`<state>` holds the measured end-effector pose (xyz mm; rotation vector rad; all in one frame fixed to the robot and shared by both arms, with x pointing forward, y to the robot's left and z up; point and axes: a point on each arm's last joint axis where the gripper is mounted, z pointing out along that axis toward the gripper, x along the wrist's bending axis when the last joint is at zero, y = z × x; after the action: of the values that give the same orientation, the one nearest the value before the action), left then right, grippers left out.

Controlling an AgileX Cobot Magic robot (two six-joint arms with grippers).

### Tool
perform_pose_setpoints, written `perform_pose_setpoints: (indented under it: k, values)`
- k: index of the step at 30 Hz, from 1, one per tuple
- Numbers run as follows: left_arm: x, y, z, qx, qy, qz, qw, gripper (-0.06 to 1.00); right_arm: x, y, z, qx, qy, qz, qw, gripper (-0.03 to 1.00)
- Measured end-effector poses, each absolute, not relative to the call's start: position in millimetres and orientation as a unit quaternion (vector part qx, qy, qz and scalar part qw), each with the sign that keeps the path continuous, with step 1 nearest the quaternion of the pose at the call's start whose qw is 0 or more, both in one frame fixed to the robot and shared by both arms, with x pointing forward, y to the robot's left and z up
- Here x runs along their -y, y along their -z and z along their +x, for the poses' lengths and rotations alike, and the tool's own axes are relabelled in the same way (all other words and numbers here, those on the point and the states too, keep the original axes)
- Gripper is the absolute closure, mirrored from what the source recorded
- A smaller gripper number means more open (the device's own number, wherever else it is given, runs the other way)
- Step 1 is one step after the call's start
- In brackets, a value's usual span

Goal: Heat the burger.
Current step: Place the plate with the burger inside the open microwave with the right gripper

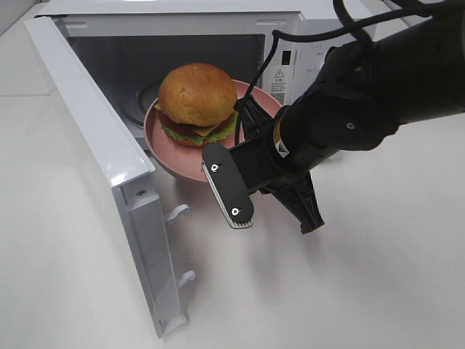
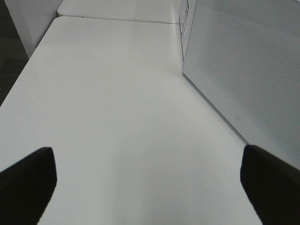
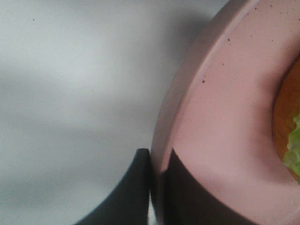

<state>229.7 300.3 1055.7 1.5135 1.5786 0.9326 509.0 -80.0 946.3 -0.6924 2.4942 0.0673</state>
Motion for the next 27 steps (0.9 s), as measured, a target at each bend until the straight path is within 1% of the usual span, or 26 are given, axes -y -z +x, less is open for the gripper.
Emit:
perform_pose_setpoints:
  k: [8,16,27]
  values:
    - [-300,-1056,230,-0.616,-0.364,0.591,0.373,-0.04,73,-949,519,-0.927,-0.004,-0.265,0.265,0.91]
    - [-300,-1056,230,-0.616,-0.364,0.591,0.373,-0.04,63,-961,529,-0.92,-0.005,-0.271,0.282,0.91]
    - [-300,-1056,230,-0.616,-0.364,0.591,0.373,-0.04,50,-957,546,-0.923,0.011,-0.269,0.274,0.91]
